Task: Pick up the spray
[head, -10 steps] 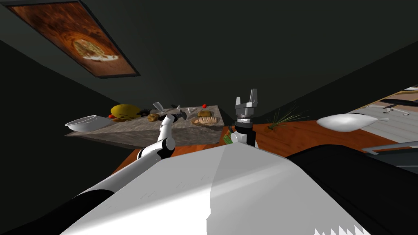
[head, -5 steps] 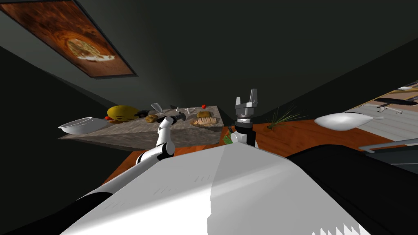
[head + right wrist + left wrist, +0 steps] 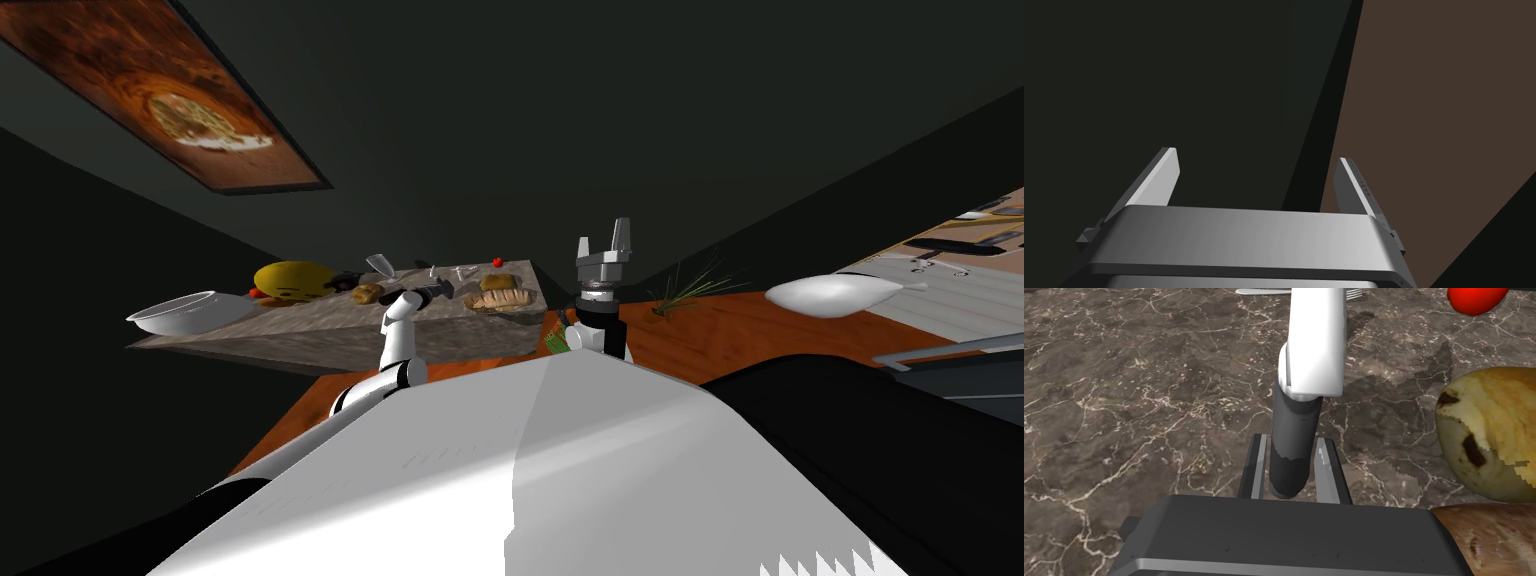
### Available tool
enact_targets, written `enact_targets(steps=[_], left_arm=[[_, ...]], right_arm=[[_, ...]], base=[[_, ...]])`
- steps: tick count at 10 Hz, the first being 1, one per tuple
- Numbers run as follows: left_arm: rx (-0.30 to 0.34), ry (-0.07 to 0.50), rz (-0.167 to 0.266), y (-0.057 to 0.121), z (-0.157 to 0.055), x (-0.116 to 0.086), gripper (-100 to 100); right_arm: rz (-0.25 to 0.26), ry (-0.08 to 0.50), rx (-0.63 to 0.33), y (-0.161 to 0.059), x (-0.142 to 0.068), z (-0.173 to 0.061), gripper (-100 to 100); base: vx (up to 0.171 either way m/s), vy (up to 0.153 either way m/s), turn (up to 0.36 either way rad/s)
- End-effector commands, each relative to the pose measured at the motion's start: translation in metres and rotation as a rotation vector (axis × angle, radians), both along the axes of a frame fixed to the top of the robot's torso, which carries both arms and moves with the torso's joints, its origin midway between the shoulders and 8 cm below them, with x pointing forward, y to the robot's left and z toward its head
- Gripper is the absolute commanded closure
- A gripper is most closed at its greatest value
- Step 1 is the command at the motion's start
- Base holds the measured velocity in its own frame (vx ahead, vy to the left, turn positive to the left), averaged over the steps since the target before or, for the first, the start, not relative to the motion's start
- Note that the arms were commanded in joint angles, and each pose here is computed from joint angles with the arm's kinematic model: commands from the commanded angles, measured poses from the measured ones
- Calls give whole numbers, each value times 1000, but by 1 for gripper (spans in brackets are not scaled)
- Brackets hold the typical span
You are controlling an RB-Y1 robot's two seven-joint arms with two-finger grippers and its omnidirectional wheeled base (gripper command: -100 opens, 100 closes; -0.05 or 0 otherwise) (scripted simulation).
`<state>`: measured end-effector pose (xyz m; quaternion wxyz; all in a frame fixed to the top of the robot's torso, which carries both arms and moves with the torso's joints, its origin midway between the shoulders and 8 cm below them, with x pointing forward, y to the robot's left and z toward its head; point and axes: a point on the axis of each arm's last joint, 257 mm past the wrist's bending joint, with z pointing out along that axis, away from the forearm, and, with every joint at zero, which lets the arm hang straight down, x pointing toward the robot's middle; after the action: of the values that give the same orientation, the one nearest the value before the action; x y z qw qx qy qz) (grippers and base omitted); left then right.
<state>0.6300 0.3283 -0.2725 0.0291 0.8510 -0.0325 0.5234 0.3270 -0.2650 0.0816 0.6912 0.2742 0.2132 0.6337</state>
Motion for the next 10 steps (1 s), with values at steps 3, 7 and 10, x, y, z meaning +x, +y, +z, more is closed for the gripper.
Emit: enact_targets(steps=[3, 7, 10], left_arm=[[-6, 11, 9, 4, 1, -20, 100], [18, -52, 9, 7, 30, -16, 100], [6, -7, 16, 9, 15, -44, 100]], right_arm=[[0, 0, 0, 0, 0, 0, 0], [0, 0, 0, 0, 0, 0, 0], [0, 0, 0, 0, 0, 0, 0]], base=[[32, -5, -51], [7, -2, 4], [40, -6, -47]])
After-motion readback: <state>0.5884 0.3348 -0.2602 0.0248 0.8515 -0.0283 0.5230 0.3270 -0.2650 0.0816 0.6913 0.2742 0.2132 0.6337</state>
